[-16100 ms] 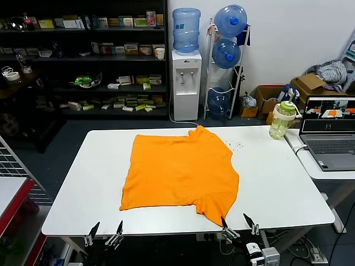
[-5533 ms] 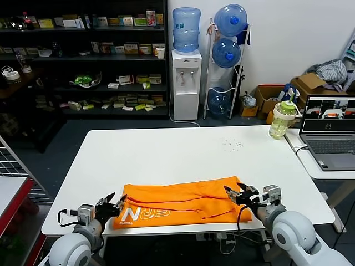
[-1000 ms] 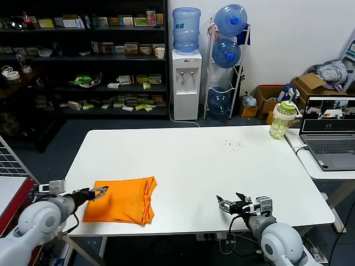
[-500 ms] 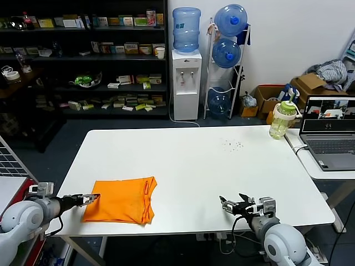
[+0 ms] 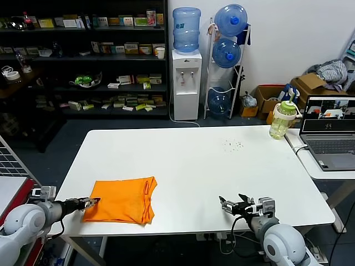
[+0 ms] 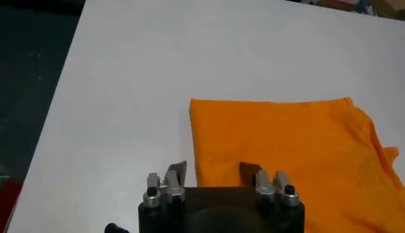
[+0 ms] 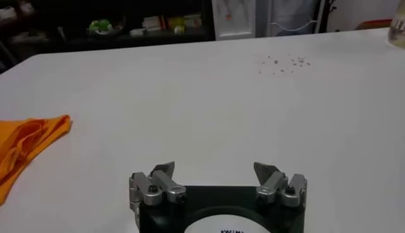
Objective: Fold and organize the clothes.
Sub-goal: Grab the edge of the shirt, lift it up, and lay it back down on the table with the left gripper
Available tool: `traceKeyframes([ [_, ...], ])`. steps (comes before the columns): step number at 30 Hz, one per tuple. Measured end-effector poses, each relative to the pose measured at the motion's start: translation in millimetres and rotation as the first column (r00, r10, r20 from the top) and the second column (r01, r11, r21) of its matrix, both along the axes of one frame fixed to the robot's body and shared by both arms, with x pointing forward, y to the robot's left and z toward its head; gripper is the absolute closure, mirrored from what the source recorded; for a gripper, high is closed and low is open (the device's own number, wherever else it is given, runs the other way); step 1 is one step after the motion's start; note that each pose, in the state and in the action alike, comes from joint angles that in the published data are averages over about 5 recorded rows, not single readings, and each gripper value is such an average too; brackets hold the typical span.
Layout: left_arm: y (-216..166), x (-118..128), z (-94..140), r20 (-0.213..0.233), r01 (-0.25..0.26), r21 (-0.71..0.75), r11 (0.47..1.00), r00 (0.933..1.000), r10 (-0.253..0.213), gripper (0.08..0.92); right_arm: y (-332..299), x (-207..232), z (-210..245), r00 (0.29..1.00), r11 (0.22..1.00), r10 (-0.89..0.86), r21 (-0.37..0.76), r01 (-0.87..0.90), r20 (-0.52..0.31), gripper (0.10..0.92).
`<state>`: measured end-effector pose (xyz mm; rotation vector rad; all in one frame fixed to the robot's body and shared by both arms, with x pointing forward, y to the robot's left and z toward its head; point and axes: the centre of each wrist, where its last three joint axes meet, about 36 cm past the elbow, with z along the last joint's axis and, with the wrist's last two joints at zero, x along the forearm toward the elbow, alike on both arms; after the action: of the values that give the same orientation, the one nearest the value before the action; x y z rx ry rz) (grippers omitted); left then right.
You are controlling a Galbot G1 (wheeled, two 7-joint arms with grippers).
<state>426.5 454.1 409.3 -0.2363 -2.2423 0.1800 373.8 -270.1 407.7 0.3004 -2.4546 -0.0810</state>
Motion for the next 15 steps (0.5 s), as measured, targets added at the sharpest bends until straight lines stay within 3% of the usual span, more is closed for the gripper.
traceKeyframes([
  [15, -10.0, -3.8, -3.5, 0.038, 0.005, -0.021, 1.000, 0.9993, -0.004, 0.880, 0.9, 0.0, -2.5, 1.000, 1.000, -0.005, 0.003, 0.005, -0.005, 0.200],
])
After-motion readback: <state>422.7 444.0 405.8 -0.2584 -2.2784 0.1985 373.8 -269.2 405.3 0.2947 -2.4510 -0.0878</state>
